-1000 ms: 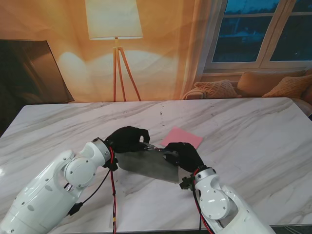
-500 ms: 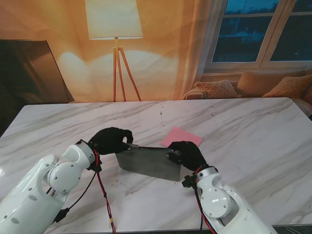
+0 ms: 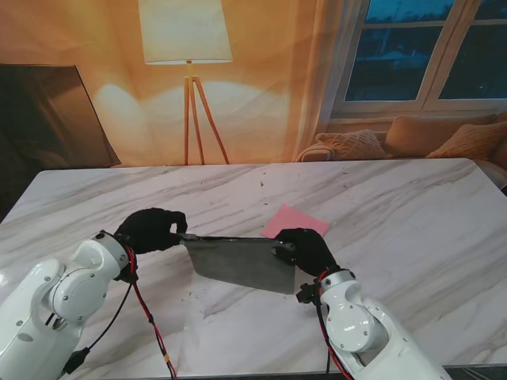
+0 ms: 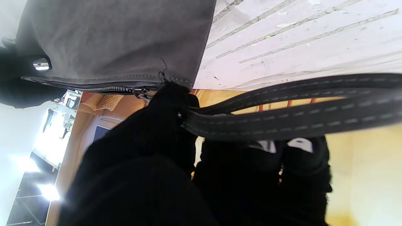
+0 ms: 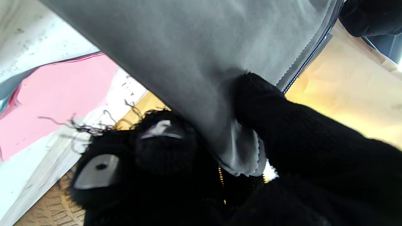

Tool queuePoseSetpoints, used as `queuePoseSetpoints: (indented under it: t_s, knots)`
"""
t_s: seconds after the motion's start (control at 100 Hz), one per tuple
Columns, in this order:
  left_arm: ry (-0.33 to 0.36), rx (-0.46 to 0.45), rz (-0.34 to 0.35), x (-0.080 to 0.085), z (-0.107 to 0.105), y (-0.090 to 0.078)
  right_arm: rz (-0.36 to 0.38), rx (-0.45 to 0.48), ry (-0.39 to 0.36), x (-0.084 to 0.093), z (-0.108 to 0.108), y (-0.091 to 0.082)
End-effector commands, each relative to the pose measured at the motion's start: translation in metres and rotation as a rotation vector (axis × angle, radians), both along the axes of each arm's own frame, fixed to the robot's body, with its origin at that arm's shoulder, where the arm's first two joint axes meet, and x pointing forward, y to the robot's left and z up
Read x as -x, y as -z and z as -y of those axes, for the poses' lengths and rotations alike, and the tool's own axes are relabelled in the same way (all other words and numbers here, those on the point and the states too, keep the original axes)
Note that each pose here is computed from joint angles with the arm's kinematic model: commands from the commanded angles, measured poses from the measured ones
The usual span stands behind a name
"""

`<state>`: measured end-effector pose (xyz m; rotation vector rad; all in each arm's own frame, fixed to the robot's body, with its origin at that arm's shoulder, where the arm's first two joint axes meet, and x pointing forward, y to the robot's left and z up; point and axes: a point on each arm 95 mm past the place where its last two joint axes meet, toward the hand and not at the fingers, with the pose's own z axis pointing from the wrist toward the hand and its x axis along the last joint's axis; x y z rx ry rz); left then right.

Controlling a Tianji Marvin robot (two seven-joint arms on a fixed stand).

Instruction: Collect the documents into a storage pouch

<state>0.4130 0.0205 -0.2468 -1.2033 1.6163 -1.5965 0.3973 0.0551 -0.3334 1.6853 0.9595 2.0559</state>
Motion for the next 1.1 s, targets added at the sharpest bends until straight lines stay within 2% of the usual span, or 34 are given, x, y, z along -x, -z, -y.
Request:
queuePoseSetpoints:
  t_s: [0.0,0.21,0.57,0.78,1.09]
  knots:
    - [-0.013,-0.020,-0.010,0.001,-0.006,0.000,-0.017,0.007,-0.002,0.001,0.000,0.002]
    - [-0.048,-0.076,-0.014,-0.003,-0.017,-0.001,-0.024,0.001,0.006,0.001,-0.001,0.001]
    - [-0.120,-0.034,-0.044,-0.004,-0.025,0.005,-0.040,-0.009,0.013,0.002,-0.001,0.001]
    - [-0.104,0.034,-0.109,0.005,-0.016,0.007,-0.044,-0.017,0.008,0.003,-0.003,0.001]
    - [-0.057,0.038,-0.225,0.024,-0.009,0.006,-0.043,-0.024,0.016,0.003,-0.004,0.001]
